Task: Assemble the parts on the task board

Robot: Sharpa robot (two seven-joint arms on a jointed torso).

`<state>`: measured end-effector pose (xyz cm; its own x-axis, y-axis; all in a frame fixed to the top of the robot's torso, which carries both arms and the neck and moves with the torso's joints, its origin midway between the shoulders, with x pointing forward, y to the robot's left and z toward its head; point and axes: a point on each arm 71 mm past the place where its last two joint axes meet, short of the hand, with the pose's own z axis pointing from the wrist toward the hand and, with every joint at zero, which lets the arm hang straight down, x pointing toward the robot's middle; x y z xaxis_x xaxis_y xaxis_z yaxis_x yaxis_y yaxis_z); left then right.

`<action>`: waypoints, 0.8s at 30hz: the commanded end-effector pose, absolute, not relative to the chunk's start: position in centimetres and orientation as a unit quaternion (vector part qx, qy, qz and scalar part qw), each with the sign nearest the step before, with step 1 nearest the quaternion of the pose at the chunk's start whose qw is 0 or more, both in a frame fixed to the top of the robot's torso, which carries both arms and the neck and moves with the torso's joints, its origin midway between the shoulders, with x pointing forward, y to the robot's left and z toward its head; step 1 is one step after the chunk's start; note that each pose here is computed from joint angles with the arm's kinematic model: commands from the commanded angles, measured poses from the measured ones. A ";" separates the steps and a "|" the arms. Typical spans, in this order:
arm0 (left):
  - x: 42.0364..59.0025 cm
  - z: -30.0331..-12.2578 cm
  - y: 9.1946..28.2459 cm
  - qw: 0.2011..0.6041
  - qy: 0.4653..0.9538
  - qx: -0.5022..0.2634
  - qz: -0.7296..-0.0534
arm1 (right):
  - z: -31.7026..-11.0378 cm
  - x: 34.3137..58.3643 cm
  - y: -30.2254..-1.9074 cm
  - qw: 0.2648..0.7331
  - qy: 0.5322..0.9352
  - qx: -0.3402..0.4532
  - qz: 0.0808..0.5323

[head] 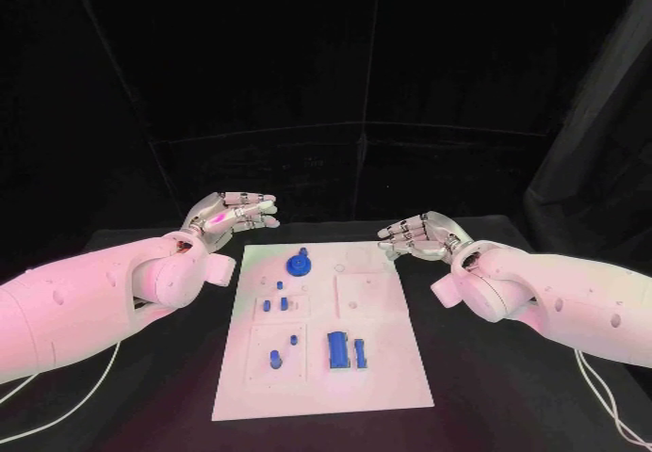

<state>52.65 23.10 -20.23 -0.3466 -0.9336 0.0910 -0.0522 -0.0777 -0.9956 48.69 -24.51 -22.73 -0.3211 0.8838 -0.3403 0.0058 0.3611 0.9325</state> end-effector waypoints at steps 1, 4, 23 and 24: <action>53.6 -20.2 23.6 0.390 0.524 -0.460 -0.601 | -22.2 50.6 -24.5 0.447 0.594 0.383 0.549; 54.2 -20.7 23.7 0.404 0.515 -0.469 -0.593 | -22.5 51.9 -24.4 0.444 0.580 0.397 0.556; 51.9 -22.5 21.7 0.431 0.526 -0.480 -0.554 | -22.9 50.5 -21.9 0.479 0.550 0.438 0.526; 51.5 -22.6 21.5 0.436 0.524 -0.482 -0.550 | -22.9 50.0 -21.6 0.481 0.543 0.445 0.525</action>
<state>51.84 21.37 -22.59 -0.2298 -0.9621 0.1471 -0.0662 -0.1353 -0.9886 50.26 -21.20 -23.26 -0.2626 0.9620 -0.0751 -0.0009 0.0775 0.9970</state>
